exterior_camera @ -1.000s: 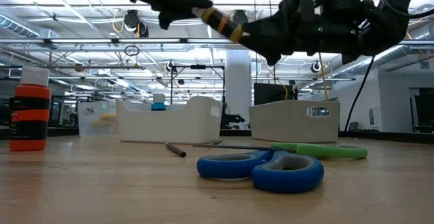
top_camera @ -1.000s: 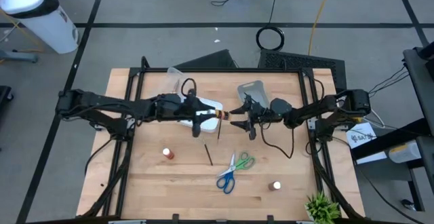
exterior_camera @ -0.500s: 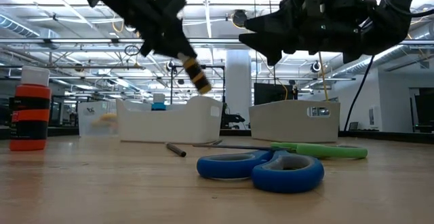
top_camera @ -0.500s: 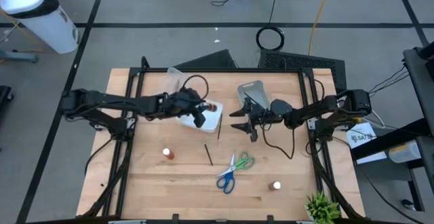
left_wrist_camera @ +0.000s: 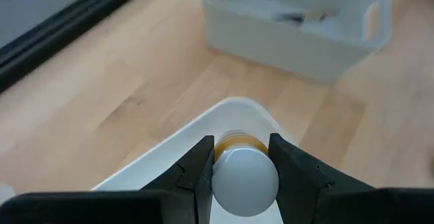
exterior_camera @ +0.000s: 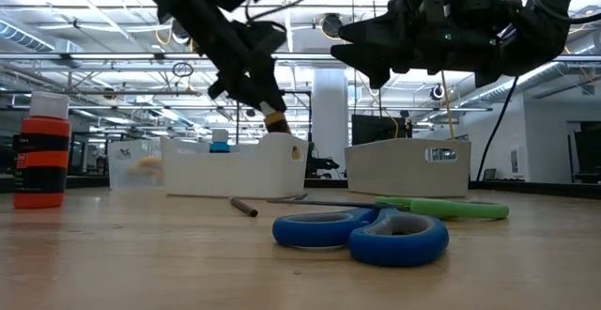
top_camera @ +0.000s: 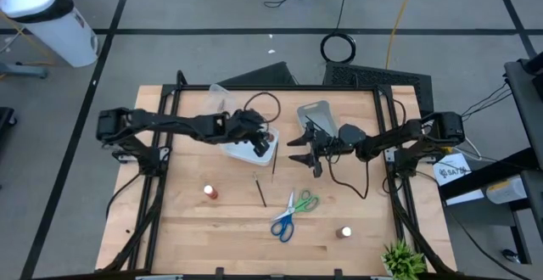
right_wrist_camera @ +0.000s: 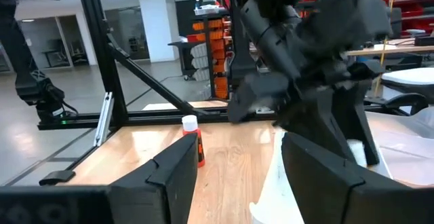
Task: Pick & Place Paint Supplies
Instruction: Put the yellow paint bottle into the white bin, then put the silver and black paintbrush into the gray bin
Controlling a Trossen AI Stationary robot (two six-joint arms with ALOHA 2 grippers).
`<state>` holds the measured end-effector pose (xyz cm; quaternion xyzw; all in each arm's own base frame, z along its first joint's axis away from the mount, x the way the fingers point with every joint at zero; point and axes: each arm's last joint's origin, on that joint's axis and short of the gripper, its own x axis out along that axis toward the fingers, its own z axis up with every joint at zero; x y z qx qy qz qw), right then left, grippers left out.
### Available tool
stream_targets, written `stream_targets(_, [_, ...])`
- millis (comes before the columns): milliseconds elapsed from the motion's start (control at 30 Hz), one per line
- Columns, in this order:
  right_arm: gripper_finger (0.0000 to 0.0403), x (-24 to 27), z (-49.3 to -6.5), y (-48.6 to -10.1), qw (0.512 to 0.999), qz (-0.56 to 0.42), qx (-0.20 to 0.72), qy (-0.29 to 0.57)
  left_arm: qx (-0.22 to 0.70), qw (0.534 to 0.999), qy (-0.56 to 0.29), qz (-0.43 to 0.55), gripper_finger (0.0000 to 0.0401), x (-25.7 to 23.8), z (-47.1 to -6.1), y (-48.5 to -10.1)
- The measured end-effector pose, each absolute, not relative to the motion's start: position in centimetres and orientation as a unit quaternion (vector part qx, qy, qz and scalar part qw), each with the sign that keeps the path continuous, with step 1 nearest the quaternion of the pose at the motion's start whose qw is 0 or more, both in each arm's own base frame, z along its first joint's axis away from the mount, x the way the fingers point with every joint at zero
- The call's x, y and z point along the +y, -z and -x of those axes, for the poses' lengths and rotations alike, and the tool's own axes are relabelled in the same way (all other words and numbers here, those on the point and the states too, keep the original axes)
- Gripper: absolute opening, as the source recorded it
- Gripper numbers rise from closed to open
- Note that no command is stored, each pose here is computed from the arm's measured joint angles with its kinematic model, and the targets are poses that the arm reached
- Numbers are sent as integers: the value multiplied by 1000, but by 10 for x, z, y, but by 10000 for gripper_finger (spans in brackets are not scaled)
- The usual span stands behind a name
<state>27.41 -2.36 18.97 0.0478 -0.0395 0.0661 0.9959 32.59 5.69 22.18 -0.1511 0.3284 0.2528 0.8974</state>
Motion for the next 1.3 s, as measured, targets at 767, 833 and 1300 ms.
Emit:
stream_targets(767, [193,-24,-274,-186,996,-51,-21,-64,420,867,-244,105,268,62,-365,-199])
stream_targets(833, [195,-24,-274,-186,996,-51,-21,-64,416,871,-241,104,303,61,-366,-201])
stream_targets(1300, [191,-11,-282,-184,996,-49,22,-67,342,907,-227,95,396,52,-347,-257])
